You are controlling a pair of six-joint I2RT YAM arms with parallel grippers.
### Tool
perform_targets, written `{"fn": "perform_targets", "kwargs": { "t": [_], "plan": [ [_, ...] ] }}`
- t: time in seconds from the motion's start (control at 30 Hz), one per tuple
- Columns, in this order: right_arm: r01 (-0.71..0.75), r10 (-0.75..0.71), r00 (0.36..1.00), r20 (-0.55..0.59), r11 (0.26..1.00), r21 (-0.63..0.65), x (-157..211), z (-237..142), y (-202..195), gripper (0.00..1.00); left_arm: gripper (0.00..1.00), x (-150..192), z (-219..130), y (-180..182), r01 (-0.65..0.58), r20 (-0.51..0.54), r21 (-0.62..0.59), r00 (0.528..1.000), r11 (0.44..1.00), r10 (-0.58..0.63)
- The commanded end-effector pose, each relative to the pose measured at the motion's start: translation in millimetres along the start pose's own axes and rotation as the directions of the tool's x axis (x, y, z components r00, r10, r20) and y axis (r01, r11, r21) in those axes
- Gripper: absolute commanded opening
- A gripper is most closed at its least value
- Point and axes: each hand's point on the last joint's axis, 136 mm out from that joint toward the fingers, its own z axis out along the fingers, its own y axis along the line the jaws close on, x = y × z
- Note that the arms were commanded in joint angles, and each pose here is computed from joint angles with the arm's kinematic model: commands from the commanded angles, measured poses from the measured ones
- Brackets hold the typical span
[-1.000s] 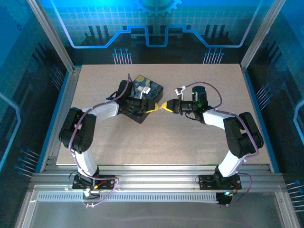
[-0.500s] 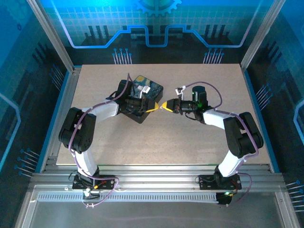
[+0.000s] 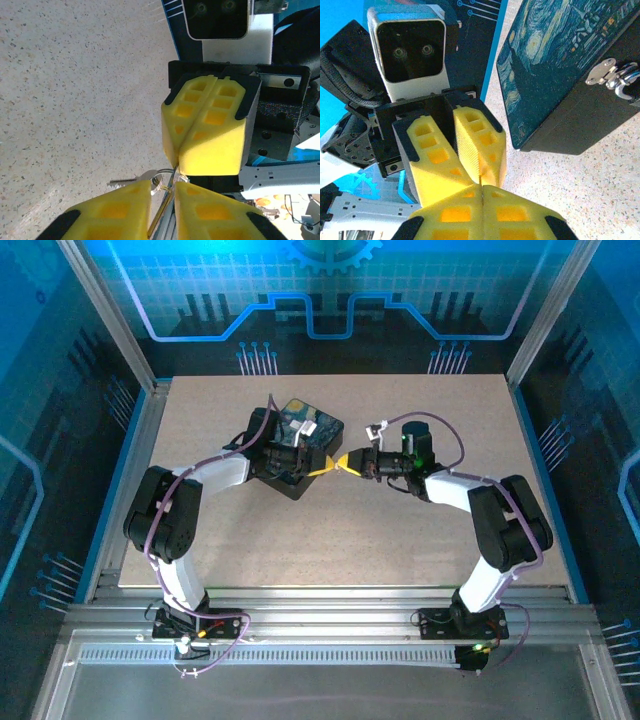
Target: Unlock a padlock with a key
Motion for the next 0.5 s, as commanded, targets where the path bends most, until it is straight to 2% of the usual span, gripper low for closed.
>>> {"fn": "perform_targets", "kwargs": {
  "t": [0.0, 0.23, 0.3, 0.4, 0.47],
  "plan": [
    [0.025, -0.025, 1.0, -0.002, 1.0, -0.018, -3, 7, 6, 0.0, 0.16, 4, -2, -9, -0.03, -0.016, 0.043, 0.999, 0.999, 0.031],
    [0.03, -0.03, 0.999, -0.015, 1.0, 0.002, 0, 5, 1, 0.01, 0.0, 7, -3, -12, -0.04, -0.023, 0.055, 0.999, 0.998, 0.041],
    [0.044, -0.044, 0.999, -0.031, 0.999, 0.005, 3, 0, -1, 0.07, 0.0, 7, -4, -14, -0.044, -0.03, 0.064, 0.998, 0.997, 0.046],
    [0.105, -0.104, 0.994, -0.027, 0.994, 0.029, -5, -13, 3, 0.24, 0.0, 10, -5, -16, -0.058, -0.049, 0.069, 0.997, 0.996, 0.062],
    [0.158, -0.156, 0.987, -0.032, 0.986, 0.055, -6, -22, 3, 0.31, 0.0, 15, -5, -17, -0.065, -0.078, 0.07, 0.994, 0.995, 0.071]
  ]
}}
